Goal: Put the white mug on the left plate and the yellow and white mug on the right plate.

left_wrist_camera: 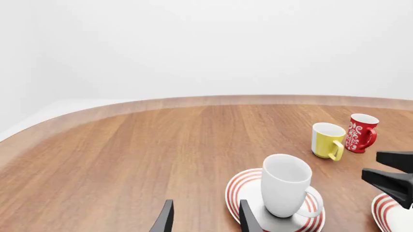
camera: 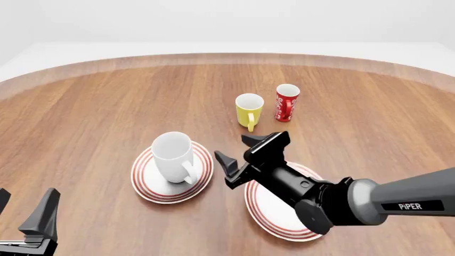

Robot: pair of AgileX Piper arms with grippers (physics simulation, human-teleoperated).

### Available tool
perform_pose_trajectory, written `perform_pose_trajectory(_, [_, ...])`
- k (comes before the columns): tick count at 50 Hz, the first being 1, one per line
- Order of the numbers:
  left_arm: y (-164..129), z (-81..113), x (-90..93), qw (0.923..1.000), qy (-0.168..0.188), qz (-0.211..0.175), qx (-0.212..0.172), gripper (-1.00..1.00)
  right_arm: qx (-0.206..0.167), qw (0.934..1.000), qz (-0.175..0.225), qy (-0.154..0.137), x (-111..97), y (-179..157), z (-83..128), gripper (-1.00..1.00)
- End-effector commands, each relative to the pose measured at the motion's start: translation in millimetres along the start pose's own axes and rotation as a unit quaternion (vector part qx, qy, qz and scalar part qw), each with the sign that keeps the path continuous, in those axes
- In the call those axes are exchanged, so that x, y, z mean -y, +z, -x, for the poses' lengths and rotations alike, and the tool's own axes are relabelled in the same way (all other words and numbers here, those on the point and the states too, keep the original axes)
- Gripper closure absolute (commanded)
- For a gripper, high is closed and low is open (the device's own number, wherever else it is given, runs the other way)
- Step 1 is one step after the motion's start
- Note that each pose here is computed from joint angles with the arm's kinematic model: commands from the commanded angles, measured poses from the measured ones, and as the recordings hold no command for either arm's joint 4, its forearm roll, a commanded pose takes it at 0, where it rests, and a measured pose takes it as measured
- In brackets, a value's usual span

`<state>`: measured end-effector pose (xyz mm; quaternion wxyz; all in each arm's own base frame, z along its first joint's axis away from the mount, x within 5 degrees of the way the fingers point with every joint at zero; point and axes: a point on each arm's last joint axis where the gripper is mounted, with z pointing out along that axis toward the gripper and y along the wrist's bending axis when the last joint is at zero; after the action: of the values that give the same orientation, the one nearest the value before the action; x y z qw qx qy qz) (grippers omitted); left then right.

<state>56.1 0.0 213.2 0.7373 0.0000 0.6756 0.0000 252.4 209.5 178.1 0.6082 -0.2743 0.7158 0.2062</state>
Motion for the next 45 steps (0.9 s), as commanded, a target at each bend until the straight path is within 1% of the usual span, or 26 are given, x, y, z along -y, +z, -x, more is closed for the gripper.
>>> perform_pose_trajectory(1, [0.0,0.0,0.0,1.0000,0.000,0.000,0.000,-1.00,0.016,0.9988,-0.045,0.004,28.9,-12.7,3.8,-1.00])
perform_pose_trajectory(6, [0.0,0.0,0.0,1.0000,0.000,0.000,0.000,-1.00,0.018,0.9978,-0.064,0.004,40.6,-12.7,4.1,-1.00])
perform_pose_trajectory(12, [0.0,0.0,0.0,1.0000,0.000,0.000,0.000,-1.00,0.019,0.9973,-0.071,0.006,45.2,-12.3,3.9,-1.00])
perform_pose_trajectory(14, [0.0,0.0,0.0,1.0000,0.000,0.000,0.000,-1.00,0.019,0.9963,-0.083,0.010,53.7,-11.2,3.4,-1.00])
perform_pose_trajectory(16, [0.0,0.0,0.0,1.0000,0.000,0.000,0.000,-1.00,0.019,0.9961,-0.086,0.009,55.9,-9.4,3.3,-1.00])
perform_pose_trajectory(17, [0.0,0.0,0.0,1.0000,0.000,0.000,0.000,-1.00,0.018,0.9958,-0.089,0.012,58.2,-9.2,3.4,-1.00])
perform_pose_trajectory(19, [0.0,0.0,0.0,1.0000,0.000,0.000,0.000,-1.00,0.015,0.9944,-0.101,0.029,66.8,-7.5,3.4,-1.00])
perform_pose_trajectory(21, [0.0,0.0,0.0,1.0000,0.000,0.000,0.000,-1.00,0.013,0.9944,-0.102,0.024,67.7,-5.6,3.3,-1.00])
perform_pose_trajectory(28, [0.0,0.0,0.0,1.0000,0.000,0.000,0.000,-1.00,0.007,0.9940,-0.106,0.024,72.4,1.9,1.5,-1.00])
perform_pose_trajectory(33, [0.0,0.0,0.0,1.0000,0.000,0.000,0.000,-1.00,-0.003,0.9947,-0.101,0.022,70.5,10.9,-0.8,-1.00])
perform_pose_trajectory(39, [0.0,0.0,0.0,1.0000,0.000,0.000,0.000,-1.00,-0.002,0.9943,-0.103,0.027,73.3,13.7,3.4,-1.00])
perform_pose_trajectory(42, [0.0,0.0,0.0,1.0000,0.000,0.000,0.000,-1.00,-0.003,0.9942,-0.104,0.029,74.2,17.1,2.4,-1.00])
perform_pose_trajectory(45, [0.0,0.0,0.0,1.0000,0.000,0.000,0.000,-1.00,-0.006,0.9941,-0.102,0.037,74.0,22.9,-0.3,-1.00])
